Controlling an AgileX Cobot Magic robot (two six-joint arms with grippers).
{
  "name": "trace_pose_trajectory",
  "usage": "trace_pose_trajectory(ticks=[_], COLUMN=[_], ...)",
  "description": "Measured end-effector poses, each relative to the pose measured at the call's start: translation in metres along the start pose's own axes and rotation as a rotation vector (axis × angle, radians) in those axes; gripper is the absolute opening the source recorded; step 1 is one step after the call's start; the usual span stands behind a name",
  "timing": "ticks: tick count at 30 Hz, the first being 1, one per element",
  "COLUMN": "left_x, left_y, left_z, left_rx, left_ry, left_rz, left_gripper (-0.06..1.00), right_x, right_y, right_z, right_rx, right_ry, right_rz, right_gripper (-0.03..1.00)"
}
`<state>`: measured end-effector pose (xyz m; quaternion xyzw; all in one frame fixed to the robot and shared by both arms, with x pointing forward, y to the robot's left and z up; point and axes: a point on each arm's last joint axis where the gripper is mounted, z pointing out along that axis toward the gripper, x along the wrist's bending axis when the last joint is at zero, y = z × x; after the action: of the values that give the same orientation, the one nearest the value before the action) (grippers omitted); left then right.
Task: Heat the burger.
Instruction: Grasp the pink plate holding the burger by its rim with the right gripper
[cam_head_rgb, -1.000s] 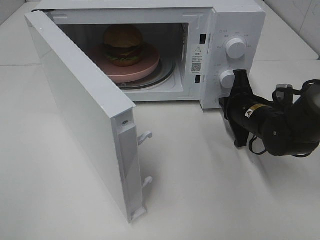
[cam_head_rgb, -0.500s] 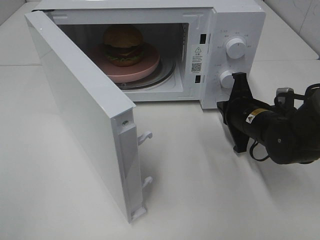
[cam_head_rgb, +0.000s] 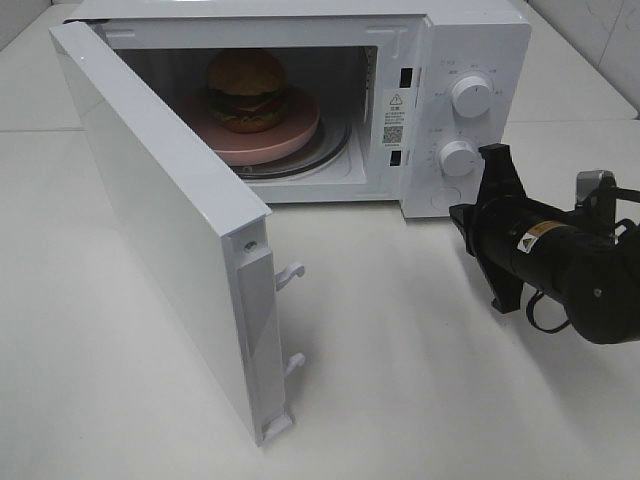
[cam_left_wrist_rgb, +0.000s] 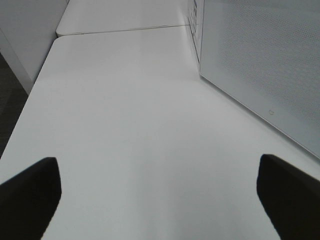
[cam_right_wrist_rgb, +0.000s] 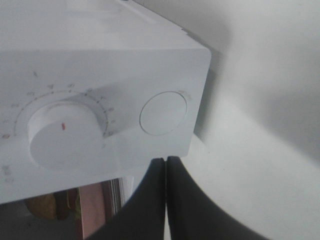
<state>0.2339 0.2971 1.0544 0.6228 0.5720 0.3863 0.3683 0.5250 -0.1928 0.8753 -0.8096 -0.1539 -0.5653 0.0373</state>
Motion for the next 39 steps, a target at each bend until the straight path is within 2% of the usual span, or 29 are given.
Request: trace_pose_trajectory(ticks=[2,5,7,8,10,12,13,14,15,16,17,18,19,20,21,22,23,24,25,26,27,29,30,34,35,37,38,39], left_x=[0.0,0.0,0.0,0.0,0.0,0.0,0.0,0.0,0.0,0.0,0.0,0.0,0.0,0.0,0.0,0.0,0.0,0.0,0.0,0.0,0.0,0.0,0.0,0.0,0.0,0.0,0.0,0.0], left_y=[0.0,0.0,0.0,0.0,0.0,0.0,0.0,0.0,0.0,0.0,0.0,0.0,0.0,0.0,0.0,0.0,0.0,0.0,0.0,0.0,0.0,0.0,0.0,0.0,0.0,0.0,0.0,0.0], left_z=[0.0,0.0,0.0,0.0,0.0,0.0,0.0,0.0,0.0,0.0,0.0,0.0,0.0,0.0,0.0,0.0,0.0,0.0,0.0,0.0,0.0,0.0,0.0,0.0,0.0,0.0,0.0,0.0], left_rx=[0.0,0.0,0.0,0.0,0.0,0.0,0.0,0.0,0.0,0.0,0.0,0.0,0.0,0.0,0.0,0.0,0.0,0.0,0.0,0.0,0.0,0.0,0.0,0.0,0.0,0.0,0.0,0.0], left_ry=[0.0,0.0,0.0,0.0,0.0,0.0,0.0,0.0,0.0,0.0,0.0,0.0,0.0,0.0,0.0,0.0,0.0,0.0,0.0,0.0,0.0,0.0,0.0,0.0,0.0,0.0,0.0,0.0], left_rz=[0.0,0.0,0.0,0.0,0.0,0.0,0.0,0.0,0.0,0.0,0.0,0.0,0.0,0.0,0.0,0.0,0.0,0.0,0.0,0.0,0.0,0.0,0.0,0.0,0.0,0.0,0.0,0.0], left_gripper=[0.99,0.99,0.99,0.99,0.99,0.99,0.99,0.99,0.99,0.99,0.99,0.99,0.99,0.99,0.99,0.99,0.99,0.99,0.99,0.99,0.99,0.99,0.99,0.99,0.99,0.99,0.99,0.99], right_x=[0.003,0.004,0.004,0.004,0.005,0.007,0.013,0.013,0.015,0.017,0.017,0.02,0.025,0.025,0.029,0.034,0.034,0.041,0.041,0.043,0.045,0.046,0.048,0.049,0.049,0.051,0.051,0.051], right_y=[-0.004,-0.004,-0.005,-0.005,-0.004,-0.004,-0.002,-0.002,-0.002,-0.001,-0.001,0.0,0.0,0.0,0.0,0.0,0.0,-0.001,-0.001,-0.001,-0.002,-0.002,-0.002,-0.002,-0.002,-0.002,-0.002,-0.002], right_z=[-0.012,-0.015,-0.026,-0.026,-0.04,-0.043,-0.051,-0.051,-0.055,-0.063,-0.063,-0.066,-0.071,-0.071,-0.072,-0.075,-0.075,-0.075,-0.075,-0.076,-0.079,-0.079,-0.082,-0.084,-0.084,-0.084,-0.084,-0.084], right_rx=[0.059,0.072,0.115,0.115,0.167,0.178,0.204,0.204,0.222,0.27,0.27,0.299,0.366,0.366,0.408,0.498,0.498,0.595,0.595,0.65,0.758,0.797,0.88,0.952,0.96,0.976,0.976,0.987], right_ry=[-0.006,-0.013,-0.089,-0.089,-0.203,-0.215,-0.241,-0.241,-0.257,-0.299,-0.299,-0.315,-0.337,-0.337,-0.348,-0.371,-0.371,-0.391,-0.391,-0.402,-0.42,-0.421,-0.413,-0.393,-0.38,-0.348,-0.348,-0.331], right_rz=[-0.164,-0.193,-0.287,-0.287,-0.432,-0.479,-0.579,-0.579,-0.645,-0.78,-0.78,-0.862,-1.03,-1.03,-1.111,-1.25,-1.25,-1.368,-1.368,-1.424,-1.52,-1.556,-1.64,-1.724,-1.75,-1.811,-1.811,-1.845], right_gripper=[0.02,0.02,0.02,0.02,0.02,0.02,0.02,0.02,0.02,0.02,0.02,0.02,0.02,0.02,0.02,0.02,0.02,0.02,0.02,0.02,0.02,0.02,0.02,0.03,0.06,0.34,0.34,0.63])
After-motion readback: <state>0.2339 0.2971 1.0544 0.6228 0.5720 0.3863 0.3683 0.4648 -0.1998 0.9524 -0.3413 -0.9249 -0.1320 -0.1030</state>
